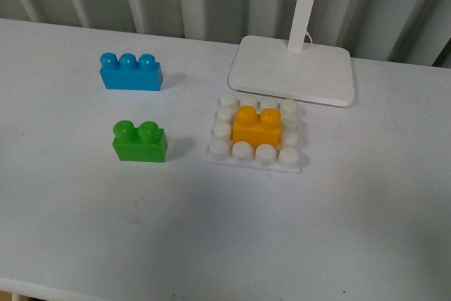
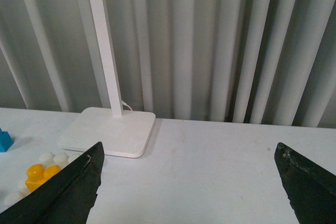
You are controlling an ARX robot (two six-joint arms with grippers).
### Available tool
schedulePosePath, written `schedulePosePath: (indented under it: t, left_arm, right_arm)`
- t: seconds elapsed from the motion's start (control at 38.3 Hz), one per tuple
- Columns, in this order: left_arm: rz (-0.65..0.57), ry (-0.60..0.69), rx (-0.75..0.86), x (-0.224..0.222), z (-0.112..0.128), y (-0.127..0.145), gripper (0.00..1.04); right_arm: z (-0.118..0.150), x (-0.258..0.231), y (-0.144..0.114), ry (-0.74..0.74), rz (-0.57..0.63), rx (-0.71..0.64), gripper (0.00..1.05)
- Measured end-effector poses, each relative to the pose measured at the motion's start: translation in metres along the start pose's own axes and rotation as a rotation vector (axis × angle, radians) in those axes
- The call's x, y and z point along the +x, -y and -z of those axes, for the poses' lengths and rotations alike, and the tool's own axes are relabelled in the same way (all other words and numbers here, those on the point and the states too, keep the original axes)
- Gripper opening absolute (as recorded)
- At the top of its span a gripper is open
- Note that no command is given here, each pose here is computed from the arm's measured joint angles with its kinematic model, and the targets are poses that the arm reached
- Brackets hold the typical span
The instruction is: Insert yellow block into base center
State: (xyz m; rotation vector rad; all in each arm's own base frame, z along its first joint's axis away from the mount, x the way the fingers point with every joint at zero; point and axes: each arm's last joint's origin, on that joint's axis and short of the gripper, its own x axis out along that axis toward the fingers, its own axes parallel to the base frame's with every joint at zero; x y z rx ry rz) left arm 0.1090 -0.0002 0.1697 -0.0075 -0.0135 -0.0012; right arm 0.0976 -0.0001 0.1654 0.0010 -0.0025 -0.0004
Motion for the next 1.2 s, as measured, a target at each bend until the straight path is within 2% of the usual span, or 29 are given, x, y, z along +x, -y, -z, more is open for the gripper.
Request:
schedulePosePath:
  t: [0.13,0.6,0.68,0.81,0.86,0.94,0.99,1.07,1.2]
  left_arm:
    - [0.001,-0.032,0.0,-0.009,0.005,0.0,0.04]
    - [0.001,-0.006,-0.001,-0.012,0.003,0.0,0.05]
    - [0.001,-0.006,0.0,-0.012,0.003,0.0,0.2]
    - [0.001,-0.006,0.0,-0.012,0.003,0.0,0.51]
    - [0.001,-0.006,0.0,-0.012,0.003,0.0,0.58]
    - [0.001,-0.006,0.0,-0.012,0.003,0.0,0.76]
    - [0.001,-0.006,0.0,-0.012,0.003,0.0,0.83]
    - [0.001,-0.006,0.0,-0.012,0.003,0.0,0.99]
    - [0.001,-0.006,0.002,-0.012,0.003,0.0,0.98]
  right_arm:
    - [0.0,0.0,0.0,0.0,0.0,0.0,0.95]
    - [0.0,0.0,0.0,0.0,0.0,0.0,0.95]
    - [0.0,0.0,0.0,0.0,0.0,0.0,0.95]
    - [0.0,0.0,0.0,0.0,0.0,0.0,0.95]
    - [0.0,0.0,0.0,0.0,0.0,0.0,0.95]
    - [0.0,0.0,0.0,0.0,0.0,0.0,0.95]
    - [0.0,0.0,0.0,0.0,0.0,0.0,0.95]
    - [0.0,0.0,0.0,0.0,0.0,0.0,0.95]
    - [0.0,0.0,0.0,0.0,0.0,0.0,0.95]
